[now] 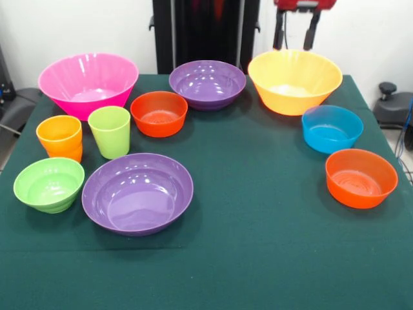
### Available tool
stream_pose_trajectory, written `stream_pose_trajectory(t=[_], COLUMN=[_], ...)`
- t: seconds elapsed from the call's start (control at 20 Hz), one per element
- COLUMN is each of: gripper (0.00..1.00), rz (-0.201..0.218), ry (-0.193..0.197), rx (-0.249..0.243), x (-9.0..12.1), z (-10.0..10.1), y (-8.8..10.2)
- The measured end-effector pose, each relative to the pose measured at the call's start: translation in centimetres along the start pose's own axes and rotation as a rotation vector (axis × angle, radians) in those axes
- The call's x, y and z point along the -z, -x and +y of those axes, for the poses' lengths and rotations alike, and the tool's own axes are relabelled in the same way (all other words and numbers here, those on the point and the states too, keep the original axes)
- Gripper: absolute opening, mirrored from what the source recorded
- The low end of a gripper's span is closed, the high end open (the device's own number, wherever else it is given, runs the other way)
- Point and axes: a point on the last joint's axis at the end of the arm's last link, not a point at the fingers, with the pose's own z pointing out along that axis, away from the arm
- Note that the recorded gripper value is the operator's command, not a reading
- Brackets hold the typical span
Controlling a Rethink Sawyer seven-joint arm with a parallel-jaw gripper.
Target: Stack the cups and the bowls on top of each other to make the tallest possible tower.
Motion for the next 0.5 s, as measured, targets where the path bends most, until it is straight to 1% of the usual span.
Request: stream_pose_trajectory(t=[0.05,0.1,0.25,0.5], gripper=[1.00,1.00,1.00,1.00], rz=[0.015,0.022,0.065,0.119], ry=[0.000,0.001,0.004,0.009], rx=[-0.004,-0.005,-0.013,-0.014], x=[-1.0,-1.4,-3.3,-5.4], z=[-0.2,-0.3,-0.5,-0.5], y=[-0.4,-0.5,-1.5,-2.8])
